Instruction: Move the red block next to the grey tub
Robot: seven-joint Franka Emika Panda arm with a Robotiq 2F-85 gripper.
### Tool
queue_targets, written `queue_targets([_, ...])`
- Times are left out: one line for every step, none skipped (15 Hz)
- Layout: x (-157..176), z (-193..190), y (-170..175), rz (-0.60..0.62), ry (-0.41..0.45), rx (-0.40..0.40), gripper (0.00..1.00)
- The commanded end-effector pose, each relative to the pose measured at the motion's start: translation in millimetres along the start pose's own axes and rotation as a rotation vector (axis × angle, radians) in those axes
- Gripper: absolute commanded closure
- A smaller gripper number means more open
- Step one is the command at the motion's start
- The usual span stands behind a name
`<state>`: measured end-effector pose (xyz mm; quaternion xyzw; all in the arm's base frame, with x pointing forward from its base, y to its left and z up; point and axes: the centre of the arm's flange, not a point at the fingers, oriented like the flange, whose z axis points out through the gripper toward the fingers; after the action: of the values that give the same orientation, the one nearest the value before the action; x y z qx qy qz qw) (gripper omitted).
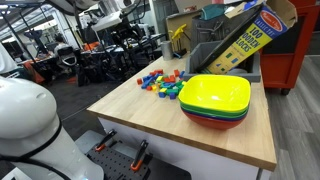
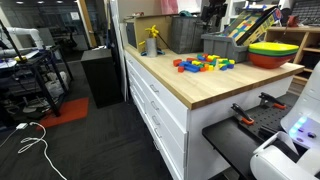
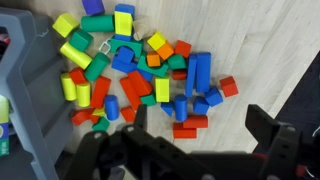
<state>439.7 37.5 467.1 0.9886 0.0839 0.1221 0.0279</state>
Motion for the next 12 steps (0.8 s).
queue_targets([31,14,-11,-0.035,0.01,0.04,0.0])
queue_targets([36,20,-15,-0.043,0.008,0.047,0.0])
queue_targets([40,25,-18,-0.05,0.006,0.054,0.0])
queue_targets([43,33,-21,-0.056,0.002,0.058,0.0])
queue_targets([46,38,-24,-0.059,-0.003,0.064,0.0])
queue_targets([48,48,-25,-0.065,-0.011,0.067,0.0])
queue_targets([49,55,-27,-0.068,-0.019,0.073,0.0])
queue_targets([51,61,-28,-0.07,-0.026,0.078,0.0])
queue_targets([51,70,-27,-0.074,-0.033,0.084,0.0])
queue_targets([52,78,-27,-0.071,-0.039,0.089,0.0])
queue_targets([53,85,-27,-0.07,-0.045,0.094,0.0])
queue_targets([55,91,-28,-0.065,-0.05,0.099,0.0])
